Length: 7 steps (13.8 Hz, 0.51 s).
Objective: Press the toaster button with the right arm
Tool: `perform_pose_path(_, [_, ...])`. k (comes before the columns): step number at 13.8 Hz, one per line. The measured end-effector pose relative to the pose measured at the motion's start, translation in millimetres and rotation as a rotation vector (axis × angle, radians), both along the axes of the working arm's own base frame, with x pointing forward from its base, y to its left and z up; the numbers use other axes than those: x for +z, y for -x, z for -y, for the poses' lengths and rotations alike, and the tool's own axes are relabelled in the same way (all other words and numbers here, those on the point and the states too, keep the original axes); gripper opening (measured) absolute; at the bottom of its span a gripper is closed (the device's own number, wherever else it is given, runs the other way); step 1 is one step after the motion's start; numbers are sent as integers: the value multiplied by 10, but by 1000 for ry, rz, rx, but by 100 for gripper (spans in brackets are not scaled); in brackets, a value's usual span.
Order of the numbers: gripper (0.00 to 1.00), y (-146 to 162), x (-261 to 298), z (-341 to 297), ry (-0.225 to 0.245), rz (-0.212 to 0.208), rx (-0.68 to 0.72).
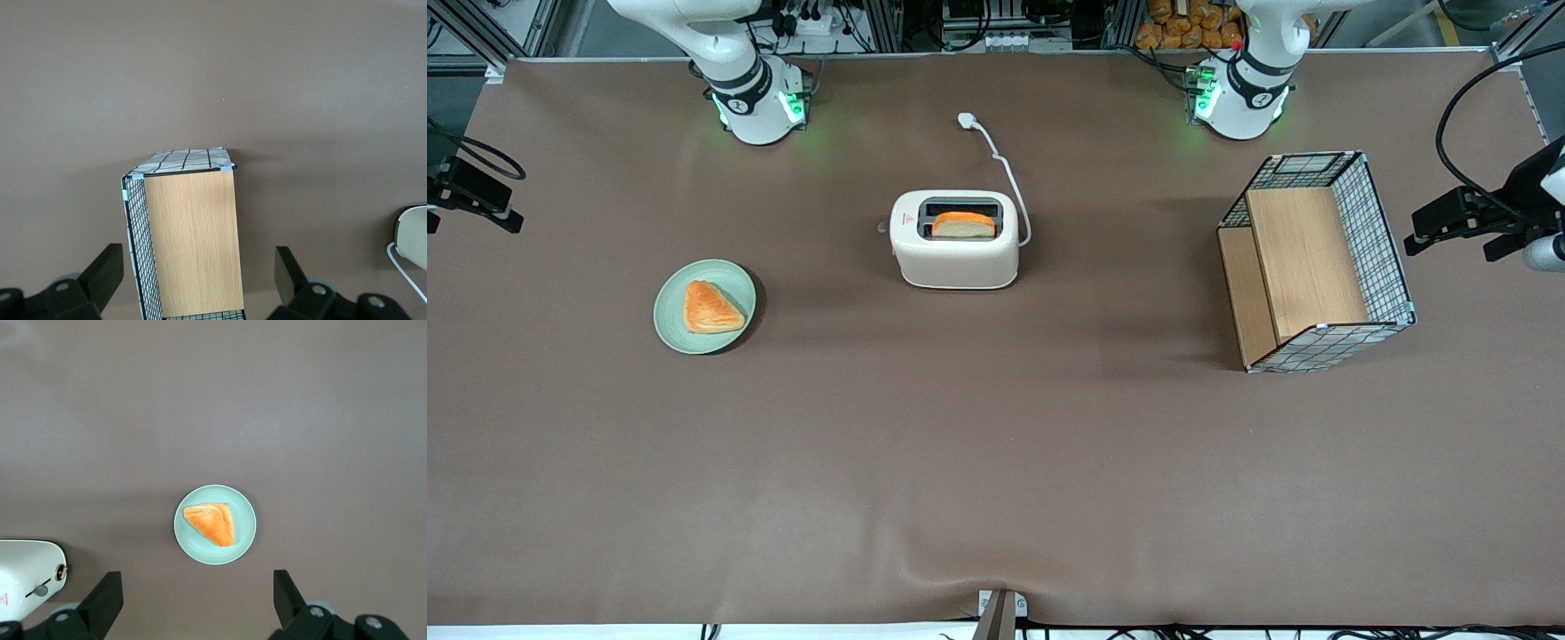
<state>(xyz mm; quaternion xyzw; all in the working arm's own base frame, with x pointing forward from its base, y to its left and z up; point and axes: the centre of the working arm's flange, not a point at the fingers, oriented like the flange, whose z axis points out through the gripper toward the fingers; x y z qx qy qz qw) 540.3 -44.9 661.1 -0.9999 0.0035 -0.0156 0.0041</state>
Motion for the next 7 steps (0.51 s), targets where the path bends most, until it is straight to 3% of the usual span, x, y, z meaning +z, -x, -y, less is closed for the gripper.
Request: perform_pose_path(7, [100, -11, -17, 2, 0, -3, 0])
